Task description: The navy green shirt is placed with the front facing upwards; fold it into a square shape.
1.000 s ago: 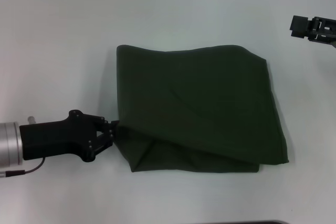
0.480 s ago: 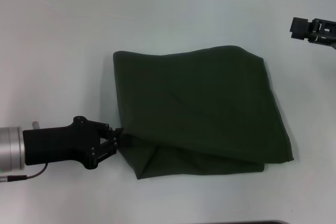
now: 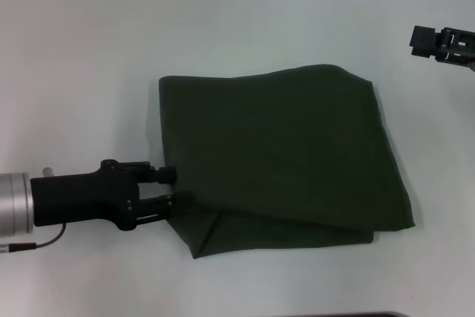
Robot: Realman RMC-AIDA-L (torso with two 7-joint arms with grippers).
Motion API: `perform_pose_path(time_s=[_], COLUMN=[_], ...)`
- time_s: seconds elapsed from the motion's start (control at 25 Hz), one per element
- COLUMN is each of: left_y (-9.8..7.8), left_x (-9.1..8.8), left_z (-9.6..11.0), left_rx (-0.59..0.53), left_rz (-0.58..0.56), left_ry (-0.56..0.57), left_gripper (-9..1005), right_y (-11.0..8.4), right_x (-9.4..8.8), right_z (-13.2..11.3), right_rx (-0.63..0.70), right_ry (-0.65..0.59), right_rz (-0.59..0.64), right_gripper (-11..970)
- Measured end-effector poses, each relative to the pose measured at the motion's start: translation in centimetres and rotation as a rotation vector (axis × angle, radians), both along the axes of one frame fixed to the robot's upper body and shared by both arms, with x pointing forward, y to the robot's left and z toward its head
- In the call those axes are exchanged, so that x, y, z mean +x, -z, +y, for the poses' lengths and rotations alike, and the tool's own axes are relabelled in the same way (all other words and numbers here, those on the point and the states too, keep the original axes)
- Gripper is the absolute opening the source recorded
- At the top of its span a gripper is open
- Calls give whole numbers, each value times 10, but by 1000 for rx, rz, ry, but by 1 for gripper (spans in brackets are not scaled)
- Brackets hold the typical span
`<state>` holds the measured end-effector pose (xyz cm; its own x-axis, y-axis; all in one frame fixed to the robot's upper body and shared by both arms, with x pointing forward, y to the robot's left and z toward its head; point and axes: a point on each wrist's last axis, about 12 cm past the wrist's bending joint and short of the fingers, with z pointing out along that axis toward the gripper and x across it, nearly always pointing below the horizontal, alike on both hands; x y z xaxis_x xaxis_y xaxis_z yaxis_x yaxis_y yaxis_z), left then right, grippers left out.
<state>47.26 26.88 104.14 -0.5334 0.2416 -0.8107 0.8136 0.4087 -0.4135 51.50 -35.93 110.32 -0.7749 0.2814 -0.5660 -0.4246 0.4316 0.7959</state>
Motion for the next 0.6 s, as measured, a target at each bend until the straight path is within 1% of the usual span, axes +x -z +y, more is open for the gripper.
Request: perform_pose_path(time_s=[0.24,0.44,0.6], left_y=[-9,-22,-34], left_x=[5,15,26], left_z=[4,11,7], left_rx=[21,14,-50], left_rz=[-51,-117,-187], left_ry=[5,-31,-54], left_gripper=[662,771,858], right_y=[0,1,1], right_x=[0,0,0], right_z=[0,1,1], right_rx=[-1,-1,-2], right_ry=[5,4,2], right_rz=[0,-2,-8], right_gripper=[749,749,748])
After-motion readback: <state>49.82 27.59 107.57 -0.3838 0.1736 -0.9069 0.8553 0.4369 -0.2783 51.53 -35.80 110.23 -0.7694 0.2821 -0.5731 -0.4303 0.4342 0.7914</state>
